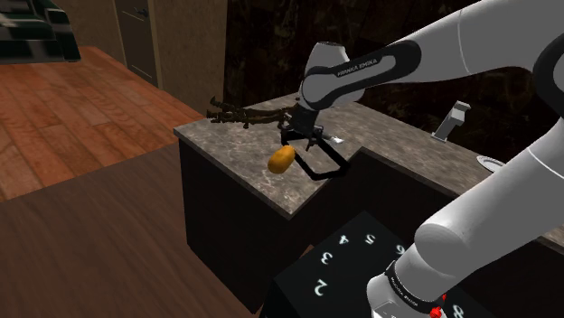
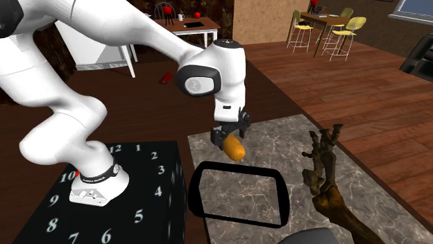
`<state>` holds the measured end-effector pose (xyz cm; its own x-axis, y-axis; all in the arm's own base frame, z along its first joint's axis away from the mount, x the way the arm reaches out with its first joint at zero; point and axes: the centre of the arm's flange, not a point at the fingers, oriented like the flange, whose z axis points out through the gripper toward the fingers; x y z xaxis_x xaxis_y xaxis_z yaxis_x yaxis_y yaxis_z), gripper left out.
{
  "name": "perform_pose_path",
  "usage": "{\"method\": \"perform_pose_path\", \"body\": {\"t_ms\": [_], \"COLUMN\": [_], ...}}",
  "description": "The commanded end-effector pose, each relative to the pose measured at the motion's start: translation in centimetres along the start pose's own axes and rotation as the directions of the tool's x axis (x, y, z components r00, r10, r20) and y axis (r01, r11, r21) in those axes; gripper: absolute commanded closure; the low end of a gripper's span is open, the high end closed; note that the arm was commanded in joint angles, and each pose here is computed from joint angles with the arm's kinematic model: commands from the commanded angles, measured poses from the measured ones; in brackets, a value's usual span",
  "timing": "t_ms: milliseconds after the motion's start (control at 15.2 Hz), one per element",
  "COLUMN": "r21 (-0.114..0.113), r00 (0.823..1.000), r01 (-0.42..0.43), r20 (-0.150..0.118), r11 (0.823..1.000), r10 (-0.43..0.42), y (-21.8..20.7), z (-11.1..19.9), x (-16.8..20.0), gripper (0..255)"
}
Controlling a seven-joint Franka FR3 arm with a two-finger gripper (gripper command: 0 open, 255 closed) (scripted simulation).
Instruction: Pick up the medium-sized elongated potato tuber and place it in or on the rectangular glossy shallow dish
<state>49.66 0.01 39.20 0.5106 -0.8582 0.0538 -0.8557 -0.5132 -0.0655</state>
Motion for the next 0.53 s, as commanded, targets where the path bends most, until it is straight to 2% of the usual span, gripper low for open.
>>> {"method": "perform_pose_path", "body": {"t_ms": [0, 462], "r21": [0.002, 0.002], "r00": [0.998, 0.998], "r01": [-0.068, -0.068], "r20": [-0.001, -0.001], "r11": [0.998, 0.998], "r10": [0.068, 0.068], "y": [-0.5, -0.5], "z": [1.7, 5.4], "x": [1.0, 1.0], "gripper": [0, 0]}}
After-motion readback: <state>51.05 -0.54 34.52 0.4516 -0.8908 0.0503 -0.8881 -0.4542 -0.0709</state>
